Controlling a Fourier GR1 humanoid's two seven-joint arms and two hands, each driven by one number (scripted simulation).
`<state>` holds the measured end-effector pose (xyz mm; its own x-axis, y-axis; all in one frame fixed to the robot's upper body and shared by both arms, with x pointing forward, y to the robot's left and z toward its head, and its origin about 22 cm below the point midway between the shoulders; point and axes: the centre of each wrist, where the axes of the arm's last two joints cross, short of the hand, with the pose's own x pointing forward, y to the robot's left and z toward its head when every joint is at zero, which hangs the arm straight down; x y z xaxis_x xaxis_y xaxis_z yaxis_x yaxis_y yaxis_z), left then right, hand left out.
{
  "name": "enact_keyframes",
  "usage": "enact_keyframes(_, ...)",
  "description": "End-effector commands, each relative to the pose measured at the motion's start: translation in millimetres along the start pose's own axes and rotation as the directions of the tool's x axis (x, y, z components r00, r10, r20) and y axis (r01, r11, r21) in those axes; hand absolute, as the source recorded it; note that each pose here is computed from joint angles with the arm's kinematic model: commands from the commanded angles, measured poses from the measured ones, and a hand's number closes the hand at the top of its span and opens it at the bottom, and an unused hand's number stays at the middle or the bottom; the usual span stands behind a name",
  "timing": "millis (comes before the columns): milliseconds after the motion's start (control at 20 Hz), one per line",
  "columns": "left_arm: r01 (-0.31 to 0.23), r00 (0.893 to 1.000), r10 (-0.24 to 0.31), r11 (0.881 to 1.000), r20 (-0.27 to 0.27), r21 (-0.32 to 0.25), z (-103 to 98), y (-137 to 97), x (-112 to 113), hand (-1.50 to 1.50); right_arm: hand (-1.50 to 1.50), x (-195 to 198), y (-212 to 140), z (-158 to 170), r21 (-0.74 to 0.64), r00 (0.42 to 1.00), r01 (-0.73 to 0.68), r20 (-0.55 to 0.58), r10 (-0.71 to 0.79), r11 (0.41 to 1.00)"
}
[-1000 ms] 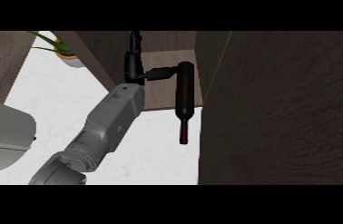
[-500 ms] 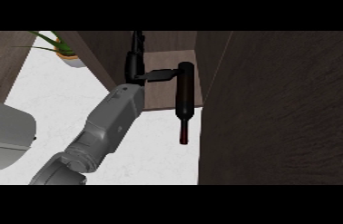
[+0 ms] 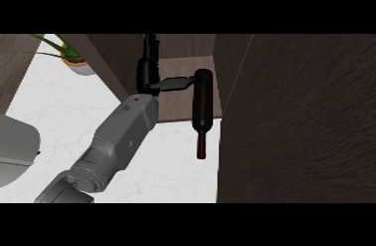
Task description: Pick up the wine, place it into the cabinet and close the cabinet
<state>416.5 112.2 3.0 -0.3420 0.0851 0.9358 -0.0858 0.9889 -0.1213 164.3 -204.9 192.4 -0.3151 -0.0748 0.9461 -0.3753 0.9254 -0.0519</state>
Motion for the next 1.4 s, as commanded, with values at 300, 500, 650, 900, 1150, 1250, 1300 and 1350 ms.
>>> enact_keyframes(300, -0.03, 0.997, 0.033, 0.999, -0.069, 0.039, 48, 8, -23, -1.5, -1.5, 18, 2, 7, -0.014, 1.0, -0.011, 0.028, 0.011, 1.0)
enact_keyframes(500, -0.046, 0.996, 0.047, 0.999, -0.073, 0.018, 71, -20, -8, -1.5, -1.5, 16, 0, 7, -0.021, 0.999, -0.031, 0.021, 0.031, 0.999)
enact_keyframes(650, -0.05, 0.996, 0.049, 0.999, -0.073, -0.005, 102, -31, -3, -1.5, -1.5, 17, 0, 11, -0.068, 0.999, -0.025, 0.024, 0.027, 0.997)
enact_keyframes(900, -0.037, 0.999, 0.036, 0.999, -0.04, -0.02, 137, -54, 17, -1.5, -1.5, 15, -1, 22, -0.064, 0.999, -0.033, 0.017, 0.034, 0.997)
enact_keyframes(1150, -0.09, 0.996, 0.09, 0.996, -0.012, -0.016, 180, -52, 40, -1.5, -1.5, 24, -5, 22, -0.076, 0.999, -0.04, 0.031, 0.042, 0.996)
enact_keyframes(1250, -0.117, 0.993, 0.117, 0.993, -0.005, -0.014, 188, -60, 52, -1.5, -1.5, 19, -6, 30, -0.066, 0.999, -0.047, 0.02, 0.049, 0.997)
enact_keyframes(1300, -0.112, 0.994, 0.111, 0.993, -0.025, -0.033, 188, -39, 54, -1.5, -1.5, 27, -8, 36, -0.072, 0.999, -0.037, 0.035, 0.039, 0.997)
enact_keyframes(1350, -0.117, 0.993, 0.117, 0.993, -0.009, 0.003, 198, -39, 58, -1.5, -1.5, 16, -1, 25, -0.08, 0.999, -0.033, 0.035, 0.036, 0.996)
